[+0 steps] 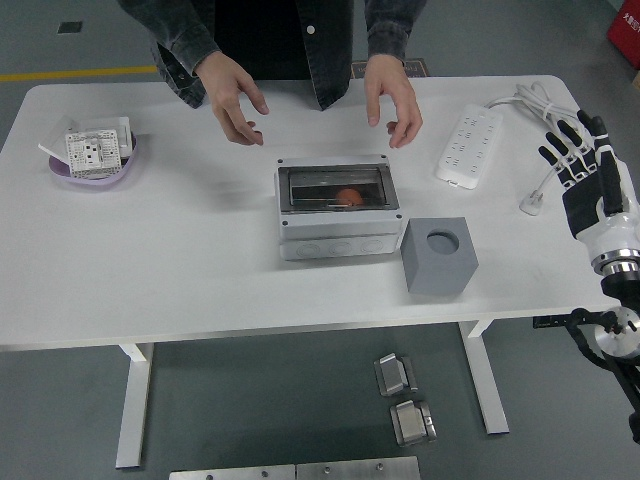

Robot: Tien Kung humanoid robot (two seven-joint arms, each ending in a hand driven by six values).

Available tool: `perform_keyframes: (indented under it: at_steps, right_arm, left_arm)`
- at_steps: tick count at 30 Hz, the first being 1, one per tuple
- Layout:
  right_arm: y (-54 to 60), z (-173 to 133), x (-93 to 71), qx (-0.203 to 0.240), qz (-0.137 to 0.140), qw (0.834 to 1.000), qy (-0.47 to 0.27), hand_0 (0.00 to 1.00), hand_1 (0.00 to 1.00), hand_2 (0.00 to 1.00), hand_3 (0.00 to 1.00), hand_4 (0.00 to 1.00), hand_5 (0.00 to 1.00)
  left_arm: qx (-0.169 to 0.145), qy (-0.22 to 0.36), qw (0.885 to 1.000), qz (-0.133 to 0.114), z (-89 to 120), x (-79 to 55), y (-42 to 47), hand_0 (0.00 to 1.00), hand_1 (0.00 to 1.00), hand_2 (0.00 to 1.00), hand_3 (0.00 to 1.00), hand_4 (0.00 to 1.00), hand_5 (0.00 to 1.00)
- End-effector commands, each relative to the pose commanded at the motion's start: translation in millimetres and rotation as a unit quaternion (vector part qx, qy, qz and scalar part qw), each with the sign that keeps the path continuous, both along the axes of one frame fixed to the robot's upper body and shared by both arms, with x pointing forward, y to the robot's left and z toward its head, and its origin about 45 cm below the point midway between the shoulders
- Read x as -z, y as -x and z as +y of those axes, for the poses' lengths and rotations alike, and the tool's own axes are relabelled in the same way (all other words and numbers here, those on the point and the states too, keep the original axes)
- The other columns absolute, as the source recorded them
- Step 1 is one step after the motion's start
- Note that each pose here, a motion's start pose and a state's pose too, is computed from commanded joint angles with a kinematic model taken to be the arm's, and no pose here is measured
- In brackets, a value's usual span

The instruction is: Pick up the cylinder from the cube,place it in the box,flap close box

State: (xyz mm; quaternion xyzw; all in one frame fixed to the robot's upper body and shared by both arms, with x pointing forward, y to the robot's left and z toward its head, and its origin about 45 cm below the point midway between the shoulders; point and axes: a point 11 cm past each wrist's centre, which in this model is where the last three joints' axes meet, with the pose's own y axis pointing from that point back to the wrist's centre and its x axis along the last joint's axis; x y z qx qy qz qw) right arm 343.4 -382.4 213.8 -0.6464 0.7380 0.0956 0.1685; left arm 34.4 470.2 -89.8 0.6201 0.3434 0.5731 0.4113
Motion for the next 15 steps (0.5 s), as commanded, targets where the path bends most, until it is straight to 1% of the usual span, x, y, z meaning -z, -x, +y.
perform_keyframes:
  at_steps: [8,15]
  right_arm:
    - [-0.3,3.3,3.9,-0.004,0.009,1.000,0.019,0.802,0.759,0.772,0.834,0.775,0.543]
    - [0.0,3.3,5.0,-0.003,0.013,0.999,0.035,0.802,0.759,0.771,0.835,0.774,0.541]
  left_arm:
    - [0.001,0.000,1.000,0.003,-0.8,0.6,2.0,0.627,0.639,0.604,0.630,0.681,0.270]
    - [0.001,0.001,1.000,0.003,-1.5,0.8,1.4,0.627,0.640,0.605,0.630,0.682,0.271]
